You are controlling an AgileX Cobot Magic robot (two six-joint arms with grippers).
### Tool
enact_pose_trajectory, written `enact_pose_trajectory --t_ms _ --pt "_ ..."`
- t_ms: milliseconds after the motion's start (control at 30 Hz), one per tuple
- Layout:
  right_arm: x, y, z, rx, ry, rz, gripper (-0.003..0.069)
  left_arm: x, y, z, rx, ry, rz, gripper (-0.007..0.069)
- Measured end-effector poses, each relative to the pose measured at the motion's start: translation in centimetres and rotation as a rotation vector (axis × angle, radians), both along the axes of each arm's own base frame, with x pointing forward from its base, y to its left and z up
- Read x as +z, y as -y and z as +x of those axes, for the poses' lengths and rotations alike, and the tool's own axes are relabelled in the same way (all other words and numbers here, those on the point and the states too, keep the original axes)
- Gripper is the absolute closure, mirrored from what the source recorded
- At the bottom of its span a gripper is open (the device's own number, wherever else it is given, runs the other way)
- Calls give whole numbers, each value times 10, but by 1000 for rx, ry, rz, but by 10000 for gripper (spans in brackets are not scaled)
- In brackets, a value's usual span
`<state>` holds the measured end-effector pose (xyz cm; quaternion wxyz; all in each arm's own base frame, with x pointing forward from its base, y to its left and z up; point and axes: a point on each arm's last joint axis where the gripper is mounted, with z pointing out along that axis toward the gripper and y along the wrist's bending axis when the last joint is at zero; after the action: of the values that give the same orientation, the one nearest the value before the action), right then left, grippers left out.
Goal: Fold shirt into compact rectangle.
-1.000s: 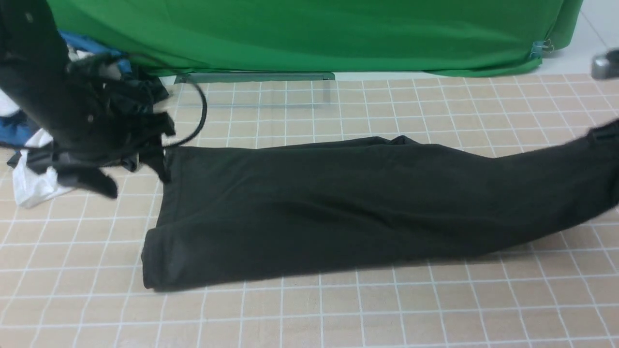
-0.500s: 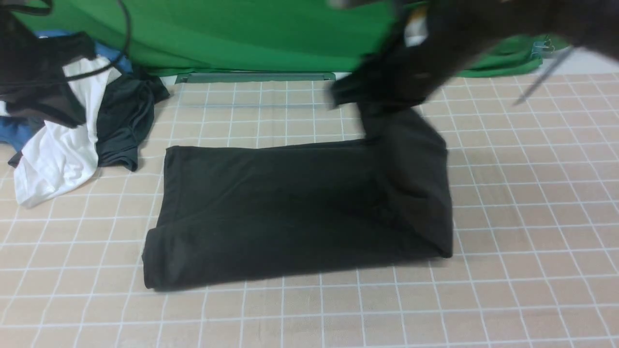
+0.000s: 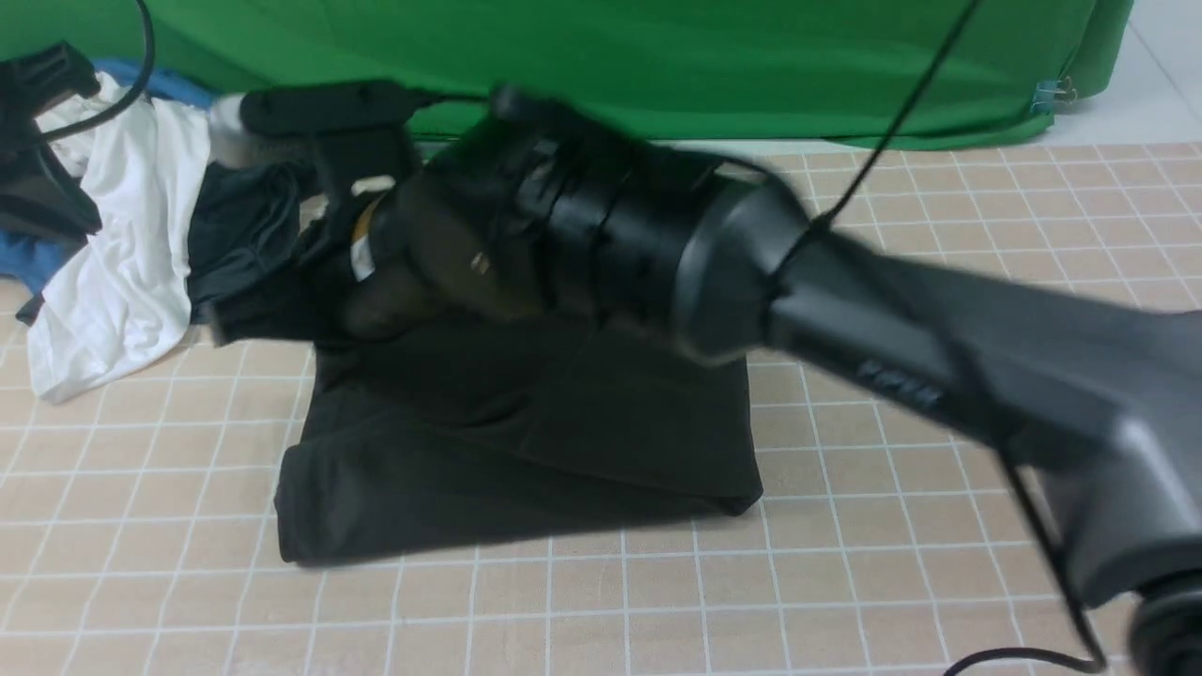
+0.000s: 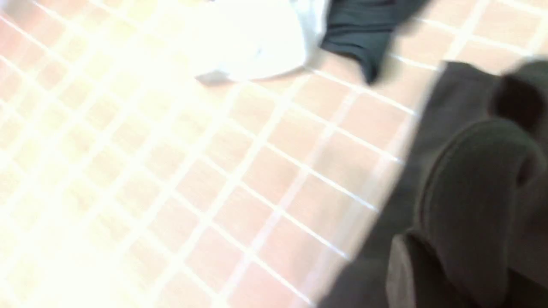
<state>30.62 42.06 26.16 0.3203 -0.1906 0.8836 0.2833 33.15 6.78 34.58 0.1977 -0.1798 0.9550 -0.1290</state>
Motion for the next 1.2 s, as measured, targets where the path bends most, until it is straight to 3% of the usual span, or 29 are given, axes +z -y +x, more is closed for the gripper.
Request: enact_pose_trajectory --t_ms 100,333,433,500,567,600,667,700,733,867,1100,1200 --pt "-15 -11 2 -3 5 43 506 0 1 0 -9 4 -5 610" --pt "-31 -16 3 -7 -24 42 279 1 3 1 -11 15 -34 610" --pt "-20 -7 1 2 -36 -1 246 1 3 1 -16 21 -34 610" --pt "-10 0 0 14 -38 -39 259 1 3 1 -20 23 -32 610" --pt "10 19 0 31 -50 -116 351 1 3 2 -25 25 -29 610" --pt "20 33 0 36 -68 -169 440 1 3 2 -31 26 -26 610" --pt "28 44 3 40 -77 -208 510 1 3 2 -31 26 -26 610" --pt "31 61 6 47 -116 -294 585 1 3 2 -31 26 -26 610" --pt "31 70 8 50 -139 -339 610 1 3 2 -31 26 -26 610" --pt "14 99 15 57 -241 -510 632 1 3 1 -32 25 -27 610" --pt "-49 135 12 36 -421 -664 632 1 3 1 -32 24 -27 610" --pt "-73 143 11 16 -436 -665 632 1 3 1 -32 24 -27 609"
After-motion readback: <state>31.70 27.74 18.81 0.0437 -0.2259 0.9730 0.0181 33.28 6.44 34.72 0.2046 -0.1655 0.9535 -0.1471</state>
